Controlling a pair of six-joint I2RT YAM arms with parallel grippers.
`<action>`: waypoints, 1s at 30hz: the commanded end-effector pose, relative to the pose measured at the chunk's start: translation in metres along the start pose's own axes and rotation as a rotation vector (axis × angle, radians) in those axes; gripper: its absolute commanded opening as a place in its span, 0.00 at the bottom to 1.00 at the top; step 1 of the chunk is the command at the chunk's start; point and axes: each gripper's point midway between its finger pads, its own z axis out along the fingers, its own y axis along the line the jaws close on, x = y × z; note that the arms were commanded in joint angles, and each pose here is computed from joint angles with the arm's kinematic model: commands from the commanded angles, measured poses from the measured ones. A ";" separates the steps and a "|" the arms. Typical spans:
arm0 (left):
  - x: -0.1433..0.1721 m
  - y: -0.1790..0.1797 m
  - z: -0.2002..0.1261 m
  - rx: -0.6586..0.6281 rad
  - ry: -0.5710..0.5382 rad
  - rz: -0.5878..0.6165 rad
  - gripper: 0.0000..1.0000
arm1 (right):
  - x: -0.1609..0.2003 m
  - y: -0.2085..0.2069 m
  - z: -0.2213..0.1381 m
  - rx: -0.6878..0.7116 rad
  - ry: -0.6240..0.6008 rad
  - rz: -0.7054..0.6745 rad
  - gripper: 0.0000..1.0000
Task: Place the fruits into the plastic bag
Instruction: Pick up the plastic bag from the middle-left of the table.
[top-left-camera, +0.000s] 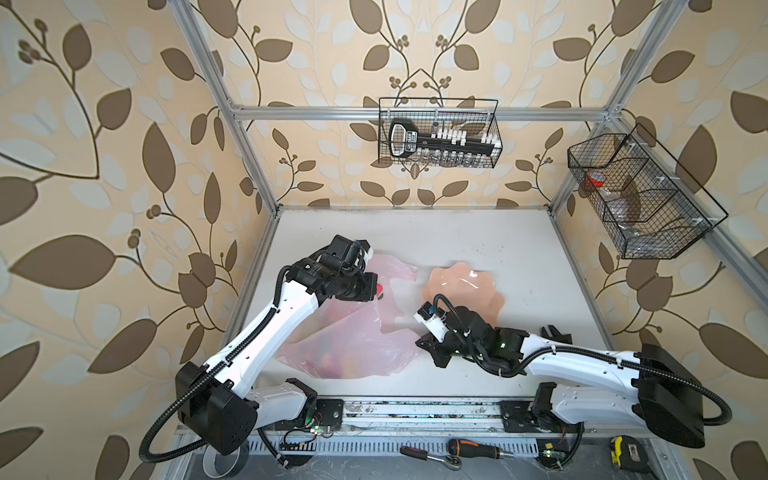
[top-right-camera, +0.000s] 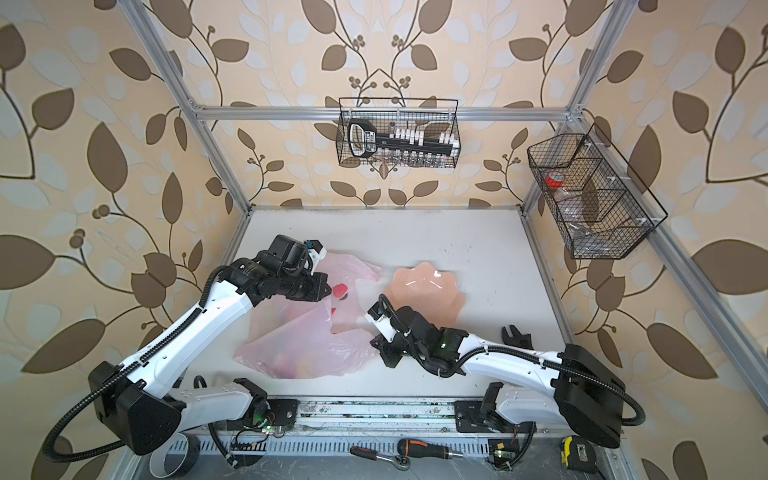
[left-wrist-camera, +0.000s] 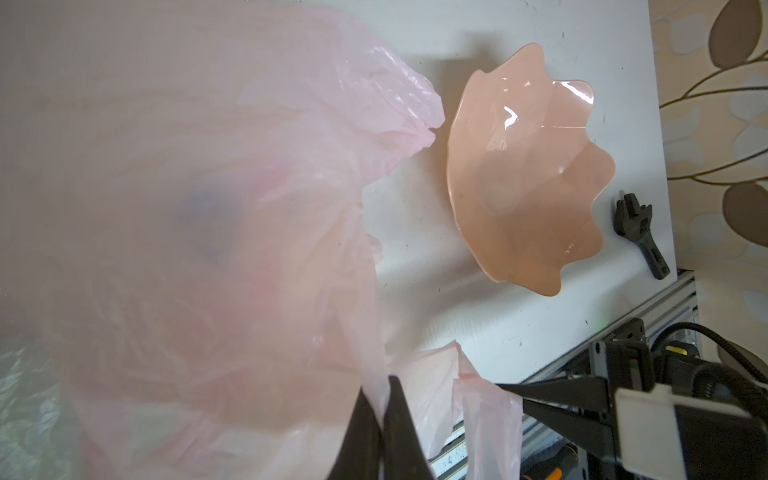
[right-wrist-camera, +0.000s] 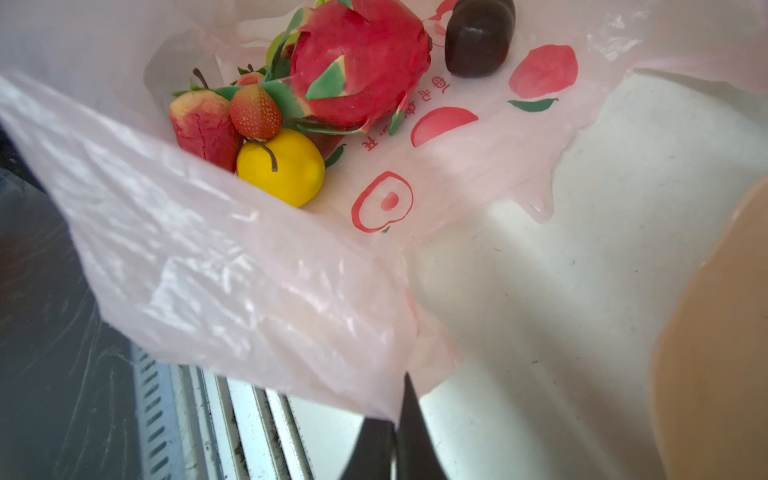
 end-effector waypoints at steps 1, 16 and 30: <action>-0.017 -0.010 -0.018 0.013 -0.054 0.013 0.33 | -0.008 0.006 -0.002 0.023 -0.021 -0.036 0.00; -0.074 -0.043 -0.050 0.036 -0.164 0.261 0.88 | -0.008 0.011 -0.013 0.023 -0.031 -0.033 0.00; -0.089 -0.056 0.041 -0.029 -0.077 0.809 0.88 | -0.012 0.012 -0.024 0.026 -0.045 -0.024 0.00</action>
